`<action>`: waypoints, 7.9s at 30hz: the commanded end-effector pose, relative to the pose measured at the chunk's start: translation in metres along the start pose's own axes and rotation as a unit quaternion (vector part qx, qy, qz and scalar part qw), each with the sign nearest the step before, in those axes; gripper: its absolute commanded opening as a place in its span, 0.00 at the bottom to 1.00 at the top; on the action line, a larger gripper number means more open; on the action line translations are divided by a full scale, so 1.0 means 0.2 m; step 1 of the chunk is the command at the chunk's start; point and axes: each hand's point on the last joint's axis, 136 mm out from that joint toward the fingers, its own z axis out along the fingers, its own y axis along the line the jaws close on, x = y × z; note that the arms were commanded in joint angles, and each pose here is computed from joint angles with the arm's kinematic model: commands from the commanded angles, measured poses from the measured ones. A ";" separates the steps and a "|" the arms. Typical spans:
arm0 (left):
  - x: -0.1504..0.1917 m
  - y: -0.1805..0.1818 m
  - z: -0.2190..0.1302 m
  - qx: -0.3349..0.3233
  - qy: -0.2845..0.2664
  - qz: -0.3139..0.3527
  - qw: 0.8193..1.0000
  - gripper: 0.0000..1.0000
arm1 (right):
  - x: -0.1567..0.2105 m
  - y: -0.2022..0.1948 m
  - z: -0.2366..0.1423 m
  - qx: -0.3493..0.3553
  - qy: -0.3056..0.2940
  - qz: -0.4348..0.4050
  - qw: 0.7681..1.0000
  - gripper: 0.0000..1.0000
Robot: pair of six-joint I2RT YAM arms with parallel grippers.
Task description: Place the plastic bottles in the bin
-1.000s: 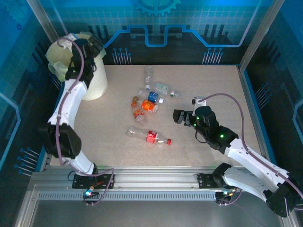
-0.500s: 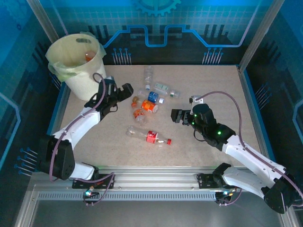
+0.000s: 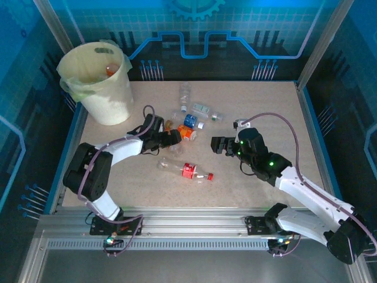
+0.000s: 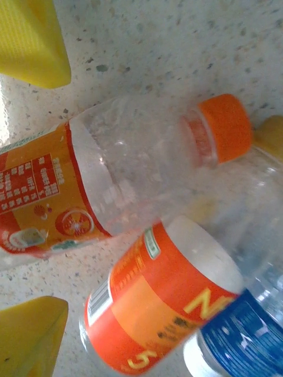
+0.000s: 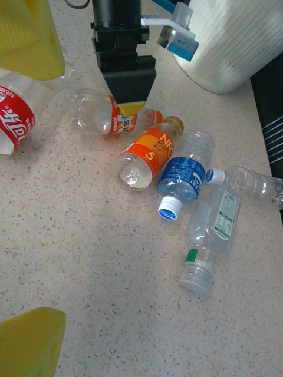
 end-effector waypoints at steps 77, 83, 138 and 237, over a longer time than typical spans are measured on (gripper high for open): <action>-0.97 -0.10 -1.65 -0.056 -0.423 0.066 0.902 0.47 | 0.24 0.35 0.69 -0.041 0.192 -0.102 0.975 1.00; -1.29 -0.10 -1.82 -0.090 -0.478 0.078 0.870 0.47 | 0.26 0.38 0.74 -0.042 0.203 -0.104 0.973 1.00; -1.86 0.20 -1.36 0.044 -0.375 0.107 0.920 0.88 | 0.27 0.37 0.77 -0.033 0.230 -0.163 0.959 1.00; -0.04 -0.72 -0.79 0.367 -0.030 0.064 0.928 0.81 | 0.04 0.88 0.25 -0.400 0.103 -0.027 0.910 0.54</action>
